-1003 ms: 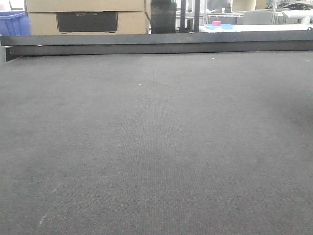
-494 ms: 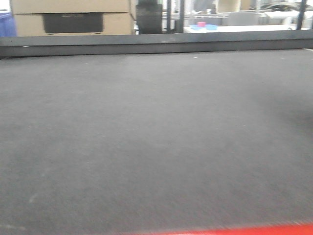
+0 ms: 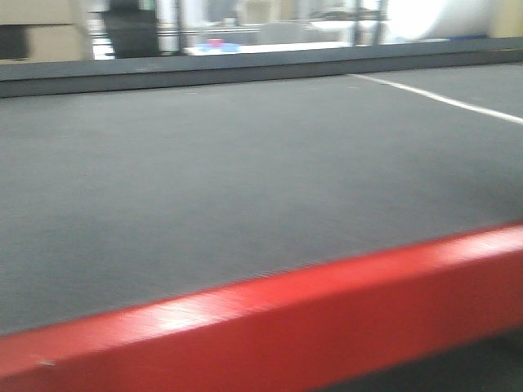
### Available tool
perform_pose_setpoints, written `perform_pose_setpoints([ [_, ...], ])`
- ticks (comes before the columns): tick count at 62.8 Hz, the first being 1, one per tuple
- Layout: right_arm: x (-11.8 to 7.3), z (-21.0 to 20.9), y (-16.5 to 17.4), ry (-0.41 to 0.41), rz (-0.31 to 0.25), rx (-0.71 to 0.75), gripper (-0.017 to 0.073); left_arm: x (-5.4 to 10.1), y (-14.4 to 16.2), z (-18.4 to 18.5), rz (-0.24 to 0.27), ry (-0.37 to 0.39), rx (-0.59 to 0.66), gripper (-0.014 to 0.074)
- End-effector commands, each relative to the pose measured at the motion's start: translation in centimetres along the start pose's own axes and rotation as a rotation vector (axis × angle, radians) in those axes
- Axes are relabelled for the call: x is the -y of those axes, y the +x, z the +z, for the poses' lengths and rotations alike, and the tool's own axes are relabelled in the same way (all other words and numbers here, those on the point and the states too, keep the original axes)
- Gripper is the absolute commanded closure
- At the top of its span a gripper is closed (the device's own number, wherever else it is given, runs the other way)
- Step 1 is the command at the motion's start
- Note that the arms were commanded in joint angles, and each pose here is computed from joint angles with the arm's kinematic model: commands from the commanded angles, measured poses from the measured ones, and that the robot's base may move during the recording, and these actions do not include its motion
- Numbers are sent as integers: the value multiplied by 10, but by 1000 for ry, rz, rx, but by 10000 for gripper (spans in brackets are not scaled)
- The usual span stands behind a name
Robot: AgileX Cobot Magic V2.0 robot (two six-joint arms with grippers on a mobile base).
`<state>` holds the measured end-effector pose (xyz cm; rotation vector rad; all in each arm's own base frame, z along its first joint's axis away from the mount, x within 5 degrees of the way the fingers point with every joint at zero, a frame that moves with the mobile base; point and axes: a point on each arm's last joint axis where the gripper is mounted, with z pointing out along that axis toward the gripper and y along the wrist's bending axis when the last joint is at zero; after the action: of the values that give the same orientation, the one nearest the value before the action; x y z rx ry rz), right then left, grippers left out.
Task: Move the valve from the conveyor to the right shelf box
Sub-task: 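Drive the base away from the conveyor holding both valves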
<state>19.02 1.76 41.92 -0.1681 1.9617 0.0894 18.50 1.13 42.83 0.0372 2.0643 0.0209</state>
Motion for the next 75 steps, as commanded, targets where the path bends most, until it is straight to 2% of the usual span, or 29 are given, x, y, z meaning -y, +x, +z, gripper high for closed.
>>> perform_pose_setpoints([
  [1,1,-8,-13,18,-10,106,713,1,-9,-6,-9,1,77,705],
  [75,1,-8,-13,18,-10,106,713,1,-9,-6,-9,0,82,705],
])
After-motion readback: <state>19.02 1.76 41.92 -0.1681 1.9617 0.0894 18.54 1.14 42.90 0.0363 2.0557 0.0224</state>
